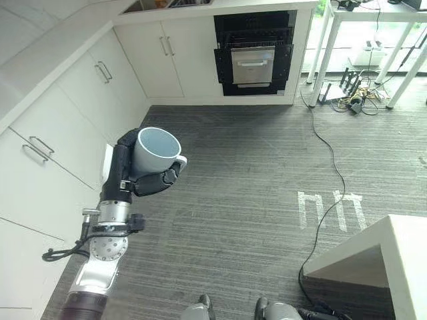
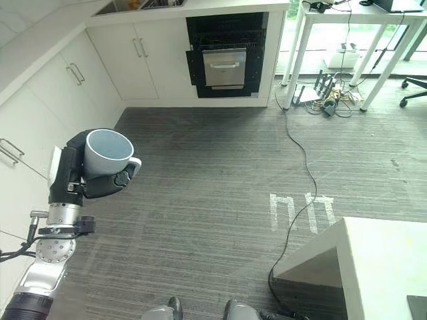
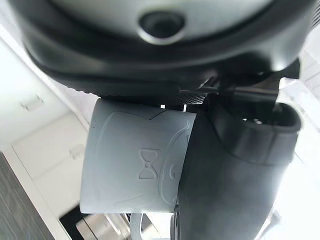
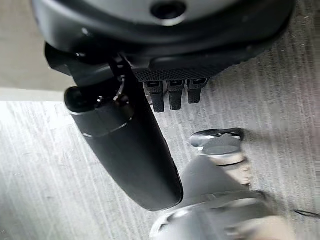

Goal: Place the dishes in the dishwasher.

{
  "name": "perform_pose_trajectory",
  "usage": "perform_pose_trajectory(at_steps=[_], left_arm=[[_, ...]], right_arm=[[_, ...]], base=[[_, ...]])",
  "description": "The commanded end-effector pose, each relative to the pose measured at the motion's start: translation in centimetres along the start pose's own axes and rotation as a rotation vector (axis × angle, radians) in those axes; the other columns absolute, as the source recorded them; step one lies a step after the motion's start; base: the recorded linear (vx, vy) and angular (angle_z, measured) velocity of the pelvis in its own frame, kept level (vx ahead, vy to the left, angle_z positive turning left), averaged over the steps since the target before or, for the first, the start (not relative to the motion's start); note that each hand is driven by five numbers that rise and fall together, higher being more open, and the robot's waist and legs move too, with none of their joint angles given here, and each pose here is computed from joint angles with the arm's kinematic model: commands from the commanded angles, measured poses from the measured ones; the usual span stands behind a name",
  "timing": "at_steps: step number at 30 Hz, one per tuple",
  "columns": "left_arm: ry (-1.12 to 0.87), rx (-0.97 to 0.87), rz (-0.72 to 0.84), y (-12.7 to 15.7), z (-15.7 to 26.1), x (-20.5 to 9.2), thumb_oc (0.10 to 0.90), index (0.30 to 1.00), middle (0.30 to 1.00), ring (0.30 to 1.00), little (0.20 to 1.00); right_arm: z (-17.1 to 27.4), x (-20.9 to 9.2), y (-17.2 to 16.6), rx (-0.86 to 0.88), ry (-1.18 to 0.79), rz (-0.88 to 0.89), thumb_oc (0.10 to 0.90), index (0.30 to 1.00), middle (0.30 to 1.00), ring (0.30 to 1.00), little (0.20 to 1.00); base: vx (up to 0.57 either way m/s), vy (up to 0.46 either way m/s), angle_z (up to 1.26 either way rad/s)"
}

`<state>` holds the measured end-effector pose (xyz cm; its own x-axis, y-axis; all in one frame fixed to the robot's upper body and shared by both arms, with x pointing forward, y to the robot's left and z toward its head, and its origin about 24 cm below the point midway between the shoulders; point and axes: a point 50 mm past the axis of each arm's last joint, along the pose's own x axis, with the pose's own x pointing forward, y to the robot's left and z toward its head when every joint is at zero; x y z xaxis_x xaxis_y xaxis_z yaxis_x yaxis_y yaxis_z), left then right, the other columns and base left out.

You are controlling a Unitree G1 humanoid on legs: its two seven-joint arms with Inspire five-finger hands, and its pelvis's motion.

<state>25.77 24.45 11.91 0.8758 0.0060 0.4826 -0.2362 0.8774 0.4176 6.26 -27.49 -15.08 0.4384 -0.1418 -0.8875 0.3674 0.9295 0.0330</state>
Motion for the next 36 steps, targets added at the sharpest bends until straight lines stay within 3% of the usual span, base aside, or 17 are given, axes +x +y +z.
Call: perform_pose_trajectory(at_steps=[1,13,14,19,23,29,30,36], left_arm=[[-0.272,0.011,0.104,2.2,4.6,2.9,0.400,0.300,0.300,0.300,0.300],[-0.249,0.022,0.058,2.0,4.7,2.7,0.400,0.300,0.300,0.300,0.300],[-0.284,-0.117,-0.031,-0.5,7.3,4.9,0.400,0.300,0.300,0.300,0.300],[-0.256,-0.120,0.003,0.2,6.6,4.9,0.400,0.300,0.300,0.300,0.300],[-0.240,-0.097,-0.006,0.3,6.3,5.1,0.400,0.300,0.300,0.300,0.300],[-0.216,-0.072,-0.006,1.1,5.0,4.1,0.400,0.300,0.300,0.300,0.300],[-0.235,0.010,0.003,1.4,4.6,3.8,0.400,0.300,0.300,0.300,0.300],[-0.295,0.097,-0.097,0.0,5.4,4.6,0.400,0.300,0.300,0.300,0.300]], right_arm=[[-0.9,-0.4,0.1,-0.028,-0.004,0.030,0.800,0.900,0.900,0.900,0.900],[-1.7,-0.2,1.4,-0.060,0.030,0.066,0.800,0.900,0.900,0.900,0.900],[-1.1,-0.9,-1.9,0.055,0.041,-0.012,0.800,0.900,0.900,0.900,0.900],[-1.2,-0.4,-0.2,0.054,0.054,0.049,0.800,0.900,0.900,0.900,0.900],[-1.9,-0.4,0.3,0.082,0.098,0.066,0.800,0.900,0.900,0.900,0.900],[0.6,0.0,0.2,0.042,-0.005,0.100,0.800,0.900,0.900,0.900,0.900],[1.1,0.2,0.5,0.022,-0.016,0.093,0.800,0.900,0.900,0.900,0.900],[0.3,0.2,1.5,0.052,-0.036,0.079,0.800,0.900,0.900,0.900,0.900]], base=[[0.04,0.052,-0.21],[0.03,0.006,0.01],[0.05,-0.013,-0.01],[0.16,-0.058,-0.19],[0.23,0.047,-0.05],[0.49,0.179,0.08],[0.52,0.221,-0.42],[0.55,0.201,-0.56]])
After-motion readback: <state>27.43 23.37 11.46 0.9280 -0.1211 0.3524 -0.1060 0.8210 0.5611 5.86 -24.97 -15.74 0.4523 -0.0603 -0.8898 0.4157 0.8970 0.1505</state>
